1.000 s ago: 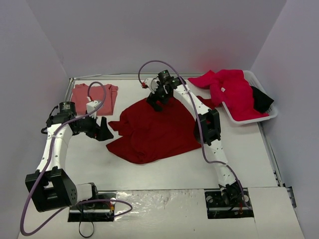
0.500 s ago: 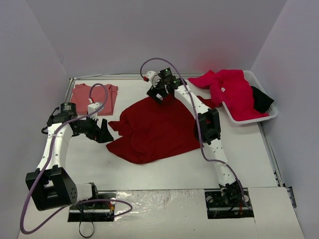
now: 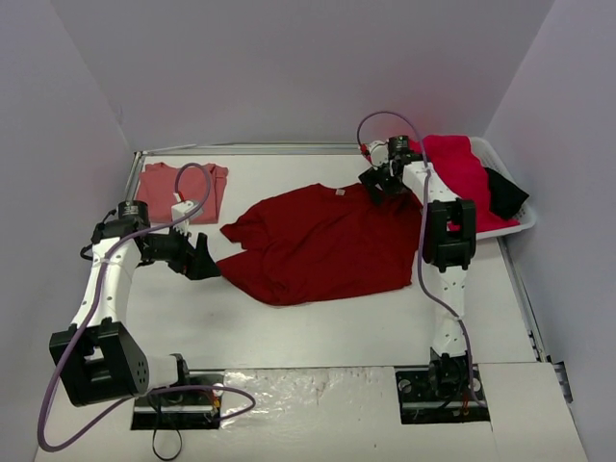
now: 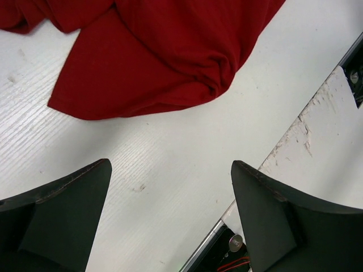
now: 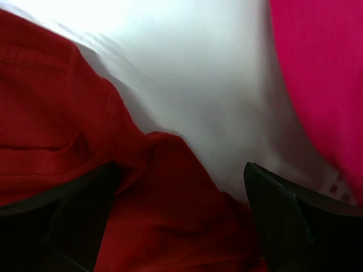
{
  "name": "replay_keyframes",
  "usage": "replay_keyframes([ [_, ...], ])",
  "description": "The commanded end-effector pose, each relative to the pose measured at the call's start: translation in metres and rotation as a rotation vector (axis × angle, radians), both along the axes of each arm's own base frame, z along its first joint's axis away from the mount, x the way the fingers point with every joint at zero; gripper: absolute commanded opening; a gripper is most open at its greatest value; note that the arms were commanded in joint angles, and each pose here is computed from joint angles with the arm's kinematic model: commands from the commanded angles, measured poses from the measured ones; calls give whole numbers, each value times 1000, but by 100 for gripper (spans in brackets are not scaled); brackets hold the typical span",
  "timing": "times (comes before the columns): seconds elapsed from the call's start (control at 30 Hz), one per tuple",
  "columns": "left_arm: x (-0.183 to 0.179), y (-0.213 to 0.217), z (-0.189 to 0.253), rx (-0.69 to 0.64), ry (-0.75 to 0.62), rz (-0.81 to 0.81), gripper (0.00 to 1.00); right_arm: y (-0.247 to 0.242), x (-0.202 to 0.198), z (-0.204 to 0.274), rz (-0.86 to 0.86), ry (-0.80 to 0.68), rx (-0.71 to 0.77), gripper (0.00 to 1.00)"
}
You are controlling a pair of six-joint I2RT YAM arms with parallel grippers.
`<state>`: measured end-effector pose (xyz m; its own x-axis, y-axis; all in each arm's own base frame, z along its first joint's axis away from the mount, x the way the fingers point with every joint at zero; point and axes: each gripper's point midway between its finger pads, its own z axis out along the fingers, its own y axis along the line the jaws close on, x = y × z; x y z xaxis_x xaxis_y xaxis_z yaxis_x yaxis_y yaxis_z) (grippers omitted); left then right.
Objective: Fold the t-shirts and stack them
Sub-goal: Flatten out the tshirt
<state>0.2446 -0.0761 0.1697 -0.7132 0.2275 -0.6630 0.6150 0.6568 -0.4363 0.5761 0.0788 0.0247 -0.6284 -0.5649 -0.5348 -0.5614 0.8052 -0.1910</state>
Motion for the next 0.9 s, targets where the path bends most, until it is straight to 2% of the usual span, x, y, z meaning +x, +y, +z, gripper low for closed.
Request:
replay_keyframes([
  [0.0, 1, -6, 20, -46, -54, -46, 86, 0, -23, 27, 10, 13, -8, 89],
  [0.23, 0, -10, 18, -59, -34, -67, 86, -15, -49, 20, -4, 80, 23, 86],
  [0.3, -1, -10, 17, -59, -28, -70, 86, -13, -59, 12, 4, 123, 33, 75],
  [0.37, -2, -11, 18, -60, -30, -75, 86, -11, -65, 5, 8, 159, 47, 59],
  [0.4, -2, -11, 18, -60, -30, -75, 86, -11, -68, 2, 4, 178, 53, 47],
  [0.43, -2, -12, 18, -62, -28, -78, 86, -8, -69, 0, 3, 189, 68, 27],
  [0.53, -5, -17, 17, -64, -15, -118, 86, -4, -75, -6, 9, 224, 96, 0],
  [0.67, -13, -30, 9, -22, 15, -209, 85, -6, -70, -3, -29, 225, 130, 0],
  [0.8, -1, -41, -15, 130, 3, -246, 85, -14, -44, 10, -107, 166, 130, 0],
  [0.87, 9, -47, -33, 218, -14, -268, 89, -15, -32, 18, -123, 133, 136, 0],
])
